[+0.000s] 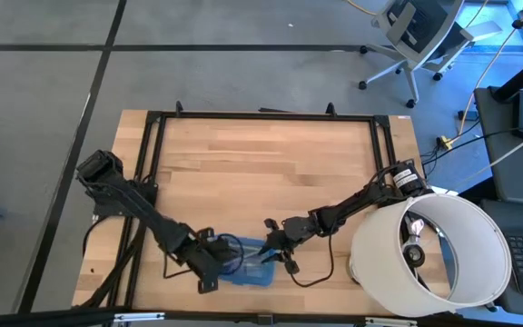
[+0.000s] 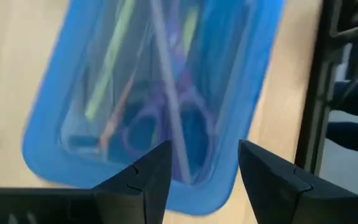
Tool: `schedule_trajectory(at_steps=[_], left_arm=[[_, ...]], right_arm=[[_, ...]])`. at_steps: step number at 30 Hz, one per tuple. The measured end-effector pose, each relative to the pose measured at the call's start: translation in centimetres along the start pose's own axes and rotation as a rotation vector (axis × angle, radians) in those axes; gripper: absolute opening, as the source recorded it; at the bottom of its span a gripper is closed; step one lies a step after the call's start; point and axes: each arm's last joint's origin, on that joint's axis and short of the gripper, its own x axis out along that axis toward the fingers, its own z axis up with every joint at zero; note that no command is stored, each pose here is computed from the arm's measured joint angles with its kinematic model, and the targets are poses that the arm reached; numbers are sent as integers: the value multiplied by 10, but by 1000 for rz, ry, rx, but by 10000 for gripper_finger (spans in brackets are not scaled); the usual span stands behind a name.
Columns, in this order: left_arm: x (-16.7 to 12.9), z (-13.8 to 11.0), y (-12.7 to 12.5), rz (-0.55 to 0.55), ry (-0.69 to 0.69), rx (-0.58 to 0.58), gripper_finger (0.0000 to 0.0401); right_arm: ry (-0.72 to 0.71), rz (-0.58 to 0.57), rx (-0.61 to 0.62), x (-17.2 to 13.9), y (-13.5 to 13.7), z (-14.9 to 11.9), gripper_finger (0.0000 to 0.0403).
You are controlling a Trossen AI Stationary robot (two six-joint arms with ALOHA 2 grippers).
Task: Pick & place school supplies into a supply box
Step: Close the blue supply box
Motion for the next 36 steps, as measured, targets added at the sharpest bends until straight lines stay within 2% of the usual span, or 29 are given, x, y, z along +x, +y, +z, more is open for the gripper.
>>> schedule_trajectory(at_steps=[4,14,21,30,36], left_arm=[[8,-6,9,2,68,-71,174],[10,-7,5,-32,61,-181,174],[15,-10,5,-8,67,-124,173],[19,-6,9,15,56,-68,174],[30,-3,3,-61,82,-81,174]], right_arm=[[2,-5,-3,0,-2,0,126],[2,-45,10,-4,-19,1,126],[38,-46,-100,-4,-21,-2,126],[96,-42,-113,-5,-20,-7,126],[99,-42,-118,-5,-22,-8,126]])
